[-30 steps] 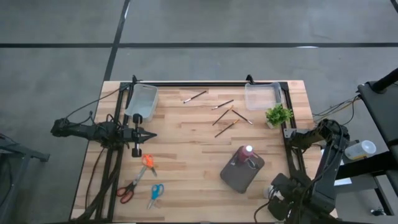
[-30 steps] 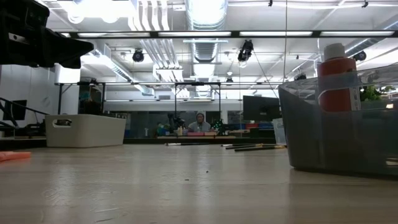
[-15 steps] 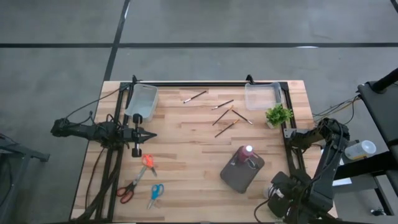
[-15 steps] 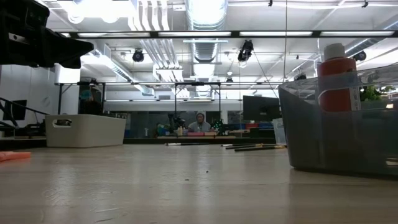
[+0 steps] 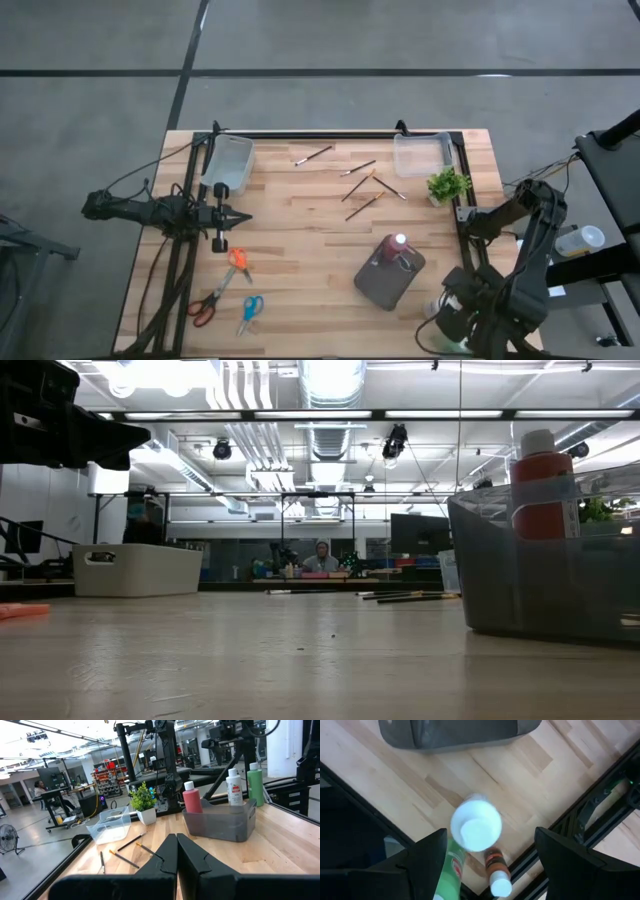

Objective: Pick & Place Paint Supplies
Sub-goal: Put the white paint bottle into the black bin, then put the brown paint bottle into the black bin

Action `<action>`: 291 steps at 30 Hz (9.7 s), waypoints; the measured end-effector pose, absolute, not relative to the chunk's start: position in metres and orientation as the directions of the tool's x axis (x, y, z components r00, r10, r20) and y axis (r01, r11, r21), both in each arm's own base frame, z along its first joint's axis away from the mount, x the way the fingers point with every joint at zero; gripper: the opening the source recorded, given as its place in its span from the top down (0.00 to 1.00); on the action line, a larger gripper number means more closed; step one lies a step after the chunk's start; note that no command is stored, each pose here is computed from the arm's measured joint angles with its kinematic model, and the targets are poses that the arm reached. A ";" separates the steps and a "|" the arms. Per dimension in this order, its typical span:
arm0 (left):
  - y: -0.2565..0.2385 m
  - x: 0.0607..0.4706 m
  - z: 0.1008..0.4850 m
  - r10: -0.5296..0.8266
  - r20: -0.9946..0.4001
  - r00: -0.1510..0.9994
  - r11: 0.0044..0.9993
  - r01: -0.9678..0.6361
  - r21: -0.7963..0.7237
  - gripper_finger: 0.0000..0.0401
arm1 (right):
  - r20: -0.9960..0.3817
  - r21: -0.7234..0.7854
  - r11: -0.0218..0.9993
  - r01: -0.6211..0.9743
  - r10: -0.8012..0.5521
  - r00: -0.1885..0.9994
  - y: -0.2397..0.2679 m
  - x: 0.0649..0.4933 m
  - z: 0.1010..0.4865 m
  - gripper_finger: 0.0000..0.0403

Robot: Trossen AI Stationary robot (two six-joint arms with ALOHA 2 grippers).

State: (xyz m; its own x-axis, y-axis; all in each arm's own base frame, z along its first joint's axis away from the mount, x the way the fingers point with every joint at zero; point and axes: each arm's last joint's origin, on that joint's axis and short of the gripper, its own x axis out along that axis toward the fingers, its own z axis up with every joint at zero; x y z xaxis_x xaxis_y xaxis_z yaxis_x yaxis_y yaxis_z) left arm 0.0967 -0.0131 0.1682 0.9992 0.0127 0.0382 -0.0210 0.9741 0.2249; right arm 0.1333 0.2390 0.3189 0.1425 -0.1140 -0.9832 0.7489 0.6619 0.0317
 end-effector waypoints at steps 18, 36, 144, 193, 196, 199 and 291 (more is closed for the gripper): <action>-0.013 0.097 0.168 0.012 0.037 0.999 0.974 -0.020 0.225 1.00 | -0.982 0.136 0.616 0.776 -0.018 0.187 0.238 0.132 0.305 0.27; -0.013 0.097 0.168 0.013 0.035 0.999 0.974 -0.020 0.226 1.00 | -0.988 0.066 0.620 0.782 -0.070 0.139 0.250 0.139 0.283 0.27; -0.013 0.097 0.168 0.012 0.031 0.999 0.974 -0.019 0.226 1.00 | -0.980 0.037 0.663 0.748 -0.124 0.159 0.210 0.155 0.324 0.47; -0.013 0.097 0.168 0.013 0.032 0.999 0.974 -0.020 0.226 1.00 | -0.981 0.078 0.712 0.698 -0.069 0.181 0.134 0.188 0.272 0.47; -0.013 0.097 0.168 0.012 0.031 0.999 0.974 -0.019 0.226 1.00 | -0.983 0.083 0.706 0.703 -0.058 0.174 0.132 0.185 0.262 0.47; -0.013 0.097 0.168 0.012 0.032 0.999 0.974 -0.019 0.226 1.00 | -0.983 0.092 0.695 0.713 -0.049 0.175 0.131 0.183 0.252 0.47; -0.013 0.097 0.168 0.012 0.032 0.999 0.974 -0.019 0.226 1.00 | -0.960 0.219 0.721 0.658 0.039 0.278 0.149 0.170 0.336 0.19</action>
